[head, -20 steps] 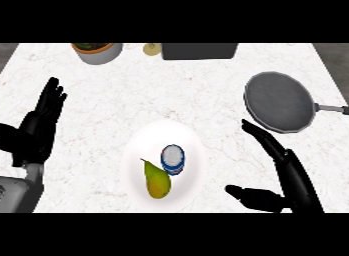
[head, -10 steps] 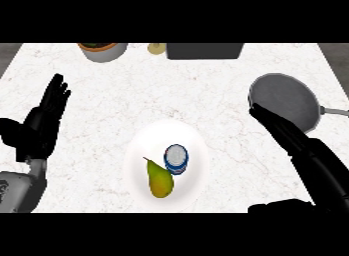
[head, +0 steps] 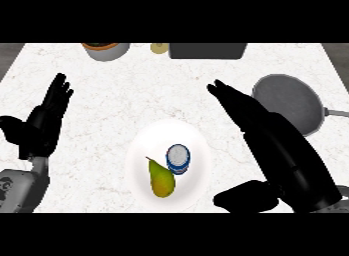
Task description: Pick the can from the plate and place it in the pan
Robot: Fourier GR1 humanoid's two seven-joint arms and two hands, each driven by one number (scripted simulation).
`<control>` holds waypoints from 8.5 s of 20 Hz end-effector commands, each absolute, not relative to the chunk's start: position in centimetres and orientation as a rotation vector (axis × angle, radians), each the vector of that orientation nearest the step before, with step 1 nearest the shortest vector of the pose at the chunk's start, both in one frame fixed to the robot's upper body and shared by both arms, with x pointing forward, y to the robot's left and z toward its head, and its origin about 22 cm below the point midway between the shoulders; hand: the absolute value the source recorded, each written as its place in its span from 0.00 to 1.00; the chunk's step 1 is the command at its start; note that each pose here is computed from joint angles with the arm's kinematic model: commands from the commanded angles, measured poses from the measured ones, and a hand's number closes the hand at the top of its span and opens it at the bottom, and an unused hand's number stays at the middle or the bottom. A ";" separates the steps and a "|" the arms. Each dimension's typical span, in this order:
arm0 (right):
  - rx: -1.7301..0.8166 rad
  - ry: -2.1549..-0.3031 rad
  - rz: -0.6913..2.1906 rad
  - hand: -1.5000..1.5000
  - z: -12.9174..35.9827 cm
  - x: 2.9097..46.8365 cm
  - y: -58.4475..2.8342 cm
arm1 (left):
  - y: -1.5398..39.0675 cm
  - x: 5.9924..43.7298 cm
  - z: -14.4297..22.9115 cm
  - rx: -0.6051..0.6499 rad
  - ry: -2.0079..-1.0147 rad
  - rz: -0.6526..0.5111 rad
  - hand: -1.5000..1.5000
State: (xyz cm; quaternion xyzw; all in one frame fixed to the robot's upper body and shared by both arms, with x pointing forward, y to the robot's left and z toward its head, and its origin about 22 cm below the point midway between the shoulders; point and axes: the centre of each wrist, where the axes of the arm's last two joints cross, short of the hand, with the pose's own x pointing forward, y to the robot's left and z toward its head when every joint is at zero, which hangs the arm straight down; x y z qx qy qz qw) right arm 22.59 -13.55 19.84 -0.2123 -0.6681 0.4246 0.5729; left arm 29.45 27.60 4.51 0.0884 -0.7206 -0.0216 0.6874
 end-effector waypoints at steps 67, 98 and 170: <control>-0.553 -0.892 1.428 0.00 3.9 27.9 -2.6 | 25.7 29.9 5.3 0.185 -1.614 -0.062 0.50; -0.816 -1.531 1.220 1.00 8.0 16.4 -6.7 | 27.8 28.5 4.2 0.213 -1.593 -0.036 0.50; -0.204 -1.770 0.159 0.00 -0.8 26.9 -50.3 | 29.4 29.1 4.9 0.239 -1.606 -0.021 0.50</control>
